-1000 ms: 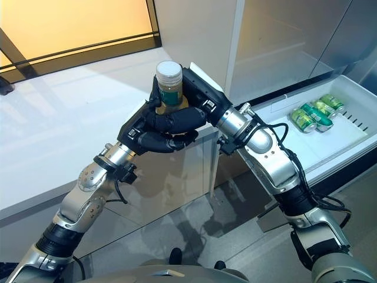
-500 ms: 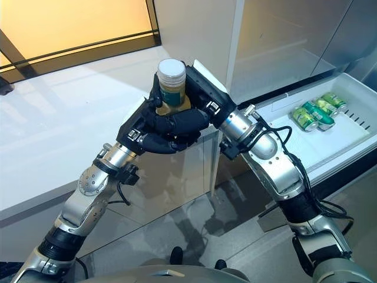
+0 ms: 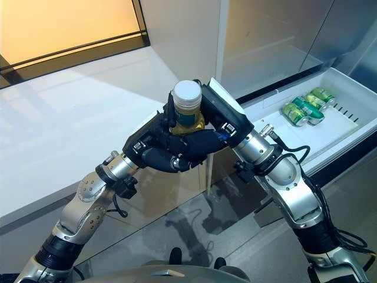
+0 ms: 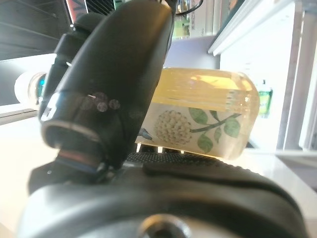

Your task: Put drinks into fridge and close the fridge

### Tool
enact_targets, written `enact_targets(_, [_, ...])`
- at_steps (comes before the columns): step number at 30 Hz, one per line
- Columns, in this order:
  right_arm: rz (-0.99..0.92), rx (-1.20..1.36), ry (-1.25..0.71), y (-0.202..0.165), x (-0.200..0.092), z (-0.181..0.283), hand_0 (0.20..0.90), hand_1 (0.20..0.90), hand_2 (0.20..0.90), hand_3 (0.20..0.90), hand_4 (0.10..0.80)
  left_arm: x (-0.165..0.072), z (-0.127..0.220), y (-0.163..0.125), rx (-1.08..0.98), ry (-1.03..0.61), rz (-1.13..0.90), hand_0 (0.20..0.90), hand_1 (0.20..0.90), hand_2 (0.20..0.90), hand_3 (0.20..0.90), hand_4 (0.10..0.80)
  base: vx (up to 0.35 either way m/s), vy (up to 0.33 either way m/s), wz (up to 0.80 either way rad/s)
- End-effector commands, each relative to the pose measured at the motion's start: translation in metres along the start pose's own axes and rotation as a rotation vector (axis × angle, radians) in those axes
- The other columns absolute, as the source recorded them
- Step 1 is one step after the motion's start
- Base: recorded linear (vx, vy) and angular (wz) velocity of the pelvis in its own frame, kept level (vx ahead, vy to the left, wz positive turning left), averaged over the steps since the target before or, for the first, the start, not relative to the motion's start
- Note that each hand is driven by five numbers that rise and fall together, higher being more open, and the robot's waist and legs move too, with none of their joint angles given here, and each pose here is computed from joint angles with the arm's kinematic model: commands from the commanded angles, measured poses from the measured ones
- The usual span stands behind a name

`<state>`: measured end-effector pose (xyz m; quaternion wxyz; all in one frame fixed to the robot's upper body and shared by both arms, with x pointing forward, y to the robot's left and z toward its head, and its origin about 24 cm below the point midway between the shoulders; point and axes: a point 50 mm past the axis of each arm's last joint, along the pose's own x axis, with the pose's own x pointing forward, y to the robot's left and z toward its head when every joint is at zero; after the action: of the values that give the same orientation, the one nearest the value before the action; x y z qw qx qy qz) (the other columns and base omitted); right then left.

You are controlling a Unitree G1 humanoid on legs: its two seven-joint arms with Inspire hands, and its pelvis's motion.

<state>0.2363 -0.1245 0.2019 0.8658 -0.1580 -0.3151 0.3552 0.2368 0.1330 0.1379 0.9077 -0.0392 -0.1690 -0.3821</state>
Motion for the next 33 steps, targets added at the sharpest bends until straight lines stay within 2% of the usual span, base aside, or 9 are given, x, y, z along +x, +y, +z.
enact_targets(1, [-0.505,-0.214,-0.107,-0.1,-0.038,0.027,0.3,0.3,0.3,0.2,0.1,-0.043,0.069,0.078,-0.038,-0.427,0.431,0.585,0.585,0.585,0.532,0.432,0.0,0.0,0.0])
enact_targets(2, [-0.501,-0.212,-0.111,-0.098,-0.034,0.027,0.3,0.3,0.3,0.2,0.1,-0.038,0.069,0.077,-0.046,-0.43,0.418,0.415,0.415,0.415,0.335,0.235,0.0,0.0,0.0])
enact_targets(3, [-0.495,-0.205,-0.116,-0.098,-0.031,0.027,0.3,0.3,0.3,0.2,0.1,-0.035,0.068,0.075,-0.049,-0.429,0.405,0.3,0.3,0.3,0.2,0.1,0.0,0.0,0.0])
enact_targets(20, [-0.453,-0.073,-0.109,-0.094,-0.018,0.017,0.3,0.3,0.3,0.2,0.1,-0.022,0.066,0.07,-0.086,-0.436,0.345,0.3,0.3,0.3,0.2,0.1,0.0,0.0,0.0])
enact_targets(22, [-0.45,-0.046,-0.116,-0.093,-0.017,0.016,0.38,0.38,0.38,0.293,0.193,-0.021,0.065,0.07,-0.086,-0.435,0.343,0.3,0.3,0.3,0.2,0.1,0.0,0.0,0.0])
enact_targets(23, [-0.45,-0.038,-0.118,-0.093,-0.016,0.015,0.526,0.526,0.526,0.464,0.364,-0.02,0.065,0.069,-0.084,-0.432,0.34,0.3,0.3,0.3,0.2,0.1,0.0,0.0,0.0])
enact_targets(24, [-0.449,-0.027,-0.123,-0.094,-0.016,0.016,0.585,0.585,0.585,0.532,0.432,-0.02,0.064,0.069,-0.083,-0.43,0.339,0.3,0.3,0.3,0.2,0.1,0.0,0.0,0.0])
enact_targets(25, [-0.449,-0.022,-0.127,-0.094,-0.015,0.016,0.9,0.9,0.9,0.9,0.8,-0.019,0.064,0.069,-0.083,-0.429,0.34,0.3,0.3,0.3,0.2,0.1,0.0,0.0,0.0])
enact_targets(33, [-0.463,0.011,-0.206,-0.097,-0.009,0.025,0.9,0.9,0.9,0.9,0.8,-0.019,0.062,0.07,-0.088,-0.418,0.342,0.3,0.3,0.3,0.2,0.1,0.0,0.0,0.0])
